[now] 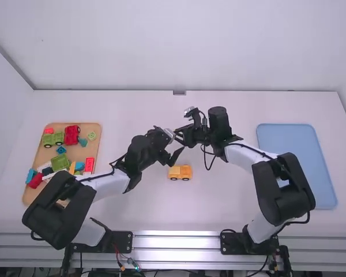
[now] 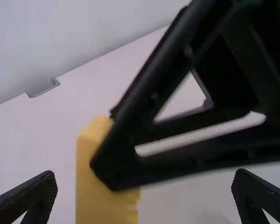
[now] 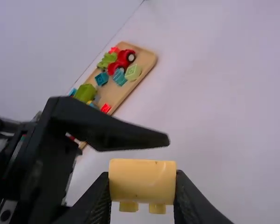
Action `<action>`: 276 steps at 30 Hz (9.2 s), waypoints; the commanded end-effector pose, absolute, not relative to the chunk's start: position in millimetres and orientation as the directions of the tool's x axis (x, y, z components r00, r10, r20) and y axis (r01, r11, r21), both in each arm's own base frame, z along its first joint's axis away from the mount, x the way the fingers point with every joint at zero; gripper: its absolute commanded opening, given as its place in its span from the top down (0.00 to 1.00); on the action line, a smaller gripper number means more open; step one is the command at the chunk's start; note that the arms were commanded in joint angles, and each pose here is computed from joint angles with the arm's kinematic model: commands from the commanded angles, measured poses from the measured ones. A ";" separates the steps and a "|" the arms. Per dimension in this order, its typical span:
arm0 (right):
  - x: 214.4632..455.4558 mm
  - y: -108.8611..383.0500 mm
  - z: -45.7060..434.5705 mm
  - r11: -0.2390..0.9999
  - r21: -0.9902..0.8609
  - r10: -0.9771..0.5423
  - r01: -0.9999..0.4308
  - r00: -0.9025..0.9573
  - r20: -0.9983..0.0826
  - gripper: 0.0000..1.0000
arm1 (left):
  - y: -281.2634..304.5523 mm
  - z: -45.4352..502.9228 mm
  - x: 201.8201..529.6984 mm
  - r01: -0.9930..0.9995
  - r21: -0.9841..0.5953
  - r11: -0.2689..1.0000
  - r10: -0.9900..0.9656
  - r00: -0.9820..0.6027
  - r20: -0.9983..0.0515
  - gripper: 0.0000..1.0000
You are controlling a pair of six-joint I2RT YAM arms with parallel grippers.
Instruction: Assemble lego blocks to make yellow taxi
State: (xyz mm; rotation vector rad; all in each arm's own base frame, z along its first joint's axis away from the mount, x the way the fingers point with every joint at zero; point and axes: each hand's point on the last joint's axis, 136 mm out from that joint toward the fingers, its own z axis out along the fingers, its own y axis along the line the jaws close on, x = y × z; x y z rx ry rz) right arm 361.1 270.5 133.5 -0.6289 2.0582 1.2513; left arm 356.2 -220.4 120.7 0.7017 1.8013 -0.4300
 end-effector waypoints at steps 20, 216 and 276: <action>317.0 140.9 54.8 0.932 0.146 -0.293 -0.331 -0.927 -0.232 0.95 | -179.2 147.0 390.7 0.382 0.030 0.924 0.117 -0.205 -0.972 0.01; 251.2 219.9 8.5 0.073 0.024 -0.546 -0.997 -0.061 -0.836 0.94 | -250.4 -19.0 277.6 0.998 0.058 0.027 0.504 0.037 -0.863 0.29; 253.6 229.7 2.5 0.061 -0.014 -0.560 -0.998 -0.023 -0.828 0.48 | -246.7 -27.0 267.2 0.999 0.054 0.000 0.527 0.046 -0.849 0.67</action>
